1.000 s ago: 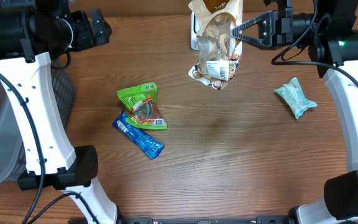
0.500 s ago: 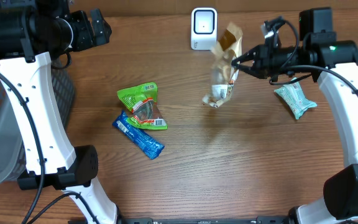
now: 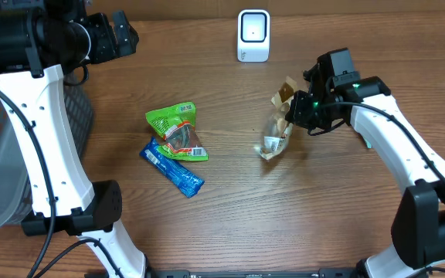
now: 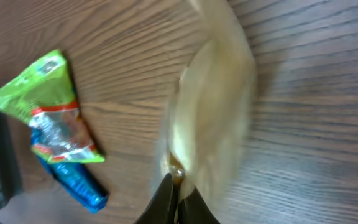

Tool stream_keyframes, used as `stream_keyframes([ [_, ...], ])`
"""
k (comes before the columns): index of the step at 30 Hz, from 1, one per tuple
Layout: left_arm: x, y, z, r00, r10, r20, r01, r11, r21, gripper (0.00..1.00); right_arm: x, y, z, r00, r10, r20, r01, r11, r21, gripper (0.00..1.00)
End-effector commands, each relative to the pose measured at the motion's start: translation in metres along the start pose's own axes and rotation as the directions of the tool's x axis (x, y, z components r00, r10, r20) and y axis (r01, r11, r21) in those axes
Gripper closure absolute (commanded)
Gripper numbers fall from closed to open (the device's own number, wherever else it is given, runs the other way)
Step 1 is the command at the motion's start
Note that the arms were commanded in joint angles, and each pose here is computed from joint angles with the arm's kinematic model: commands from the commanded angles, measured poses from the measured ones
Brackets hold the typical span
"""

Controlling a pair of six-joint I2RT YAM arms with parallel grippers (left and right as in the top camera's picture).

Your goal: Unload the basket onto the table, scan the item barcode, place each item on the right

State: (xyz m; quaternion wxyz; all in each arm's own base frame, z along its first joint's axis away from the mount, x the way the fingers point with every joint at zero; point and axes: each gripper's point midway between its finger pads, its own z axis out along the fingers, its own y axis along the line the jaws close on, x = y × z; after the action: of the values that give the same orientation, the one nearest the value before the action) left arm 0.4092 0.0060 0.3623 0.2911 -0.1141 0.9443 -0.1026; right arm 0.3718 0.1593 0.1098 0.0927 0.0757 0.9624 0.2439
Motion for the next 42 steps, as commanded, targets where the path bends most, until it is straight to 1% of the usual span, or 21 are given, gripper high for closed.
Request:
stream_keyframes([
  [1,0.000,0.002,0.004,1.000,0.002,-0.006,-0.002,1.000,-0.009,0.00,0.003,-0.023,0.015,0.999,0.040,-0.018,-0.038,0.994,0.102,0.89],
  [2,0.000,0.003,0.004,1.000,0.002,-0.006,-0.002,1.000,-0.009,0.00,0.004,-0.031,0.015,0.999,0.047,-0.018,-0.044,0.989,0.144,0.73],
  [3,0.000,0.003,0.004,1.000,0.002,-0.006,-0.002,1.000,-0.009,0.00,0.005,-0.040,0.013,0.999,0.051,-0.013,-0.048,0.980,0.192,0.51],
  [4,0.000,0.003,0.004,1.000,0.002,-0.006,-0.002,1.000,-0.009,0.00,0.006,-0.047,0.012,0.998,0.056,-0.009,-0.053,0.973,0.226,0.43],
  [5,0.000,0.002,0.004,1.000,0.002,-0.006,-0.002,1.000,-0.009,0.00,0.007,-0.054,0.009,0.998,0.069,-0.011,-0.064,0.965,0.253,0.33],
  [6,0.000,0.003,0.004,1.000,0.002,-0.006,-0.002,1.000,-0.009,0.00,0.007,-0.057,0.008,0.997,0.075,-0.012,-0.069,0.964,0.257,0.30],
  [10,0.000,0.002,0.004,1.000,0.002,-0.006,-0.002,1.000,-0.008,0.00,-0.001,-0.059,0.010,0.997,0.069,0.014,-0.071,0.964,0.256,0.24],
  [13,0.000,0.002,0.004,1.000,0.002,-0.006,-0.002,1.000,-0.009,0.00,-0.006,-0.056,0.019,1.000,-0.005,0.026,-0.003,0.957,0.291,0.22],
  [14,0.000,0.003,0.004,1.000,0.002,-0.006,-0.002,1.000,-0.009,0.00,-0.008,-0.049,0.020,0.998,-0.059,0.022,0.050,0.954,0.295,0.22],
  [16,0.000,0.003,0.004,1.000,0.002,-0.006,-0.002,1.000,-0.009,0.00,-0.013,-0.036,0.018,0.995,-0.098,0.036,0.082,0.947,0.309,0.21],
  [18,0.000,0.003,0.004,1.000,0.002,-0.006,-0.002,1.000,-0.009,0.00,-0.019,-0.030,0.013,0.990,-0.128,0.059,0.101,0.935,0.340,0.18],
  [21,0.000,0.003,0.004,1.000,0.002,-0.006,-0.002,1.000,-0.009,0.00,-0.026,-0.034,0.011,0.984,-0.153,0.087,0.106,0.911,0.397,0.16],
  [24,0.000,0.002,0.004,1.000,0.003,-0.006,-0.003,1.000,-0.008,0.00,-0.043,-0.036,0.012,0.964,-0.243,0.105,0.179,0.892,0.416,0.15],
  [26,0.000,0.002,0.004,1.000,0.002,-0.006,-0.002,1.000,-0.009,0.00,-0.062,-0.034,0.008,0.931,-0.340,0.131,0.260,0.872,0.415,0.11],
  [28,0.000,0.002,0.004,1.000,0.002,-0.006,-0.002,1.000,-0.009,0.00,-0.086,-0.037,0.000,0.899,-0.394,0.189,0.289,0.861,0.418,0.04],
  [29,0.000,0.002,0.004,1.000,0.002,-0.006,-0.002,1.000,-0.008,0.00,-0.097,-0.040,-0.001,0.888,-0.407,0.213,0.300,0.864,0.404,0.02],
  [30,0.000,0.002,0.004,1.000,0.002,-0.006,-0.002,1.000,-0.009,0.00,-0.109,-0.046,0.003,0.878,-0.420,0.231,0.331,0.880,0.341,0.00],
  [33,0.000,0.002,0.004,1.000,0.002,-0.006,-0.002,1.000,-0.008,0.00,-0.113,-0.060,0.015,0.889,-0.405,0.214,0.352,0.903,0.246,0.00],
  [38,0.000,0.002,0.004,1.000,0.002,-0.006,-0.002,1.000,-0.009,0.00,-0.104,-0.079,0.039,0.918,-0.363,0.161,0.365,0.931,0.015,0.01],
  [41,0.000,0.002,0.004,1.000,0.002,-0.006,-0.002,1.000,-0.009,0.00,-0.086,-0.075,0.048,0.922,-0.368,0.122,0.385,0.906,-0.176,0.01],
  [42,0.000,0.002,0.004,1.000,0.002,-0.006,-0.002,1.000,-0.008,0.00,-0.081,-0.075,0.050,0.924,-0.368,0.107,0.383,0.902,-0.198,0.00],
])
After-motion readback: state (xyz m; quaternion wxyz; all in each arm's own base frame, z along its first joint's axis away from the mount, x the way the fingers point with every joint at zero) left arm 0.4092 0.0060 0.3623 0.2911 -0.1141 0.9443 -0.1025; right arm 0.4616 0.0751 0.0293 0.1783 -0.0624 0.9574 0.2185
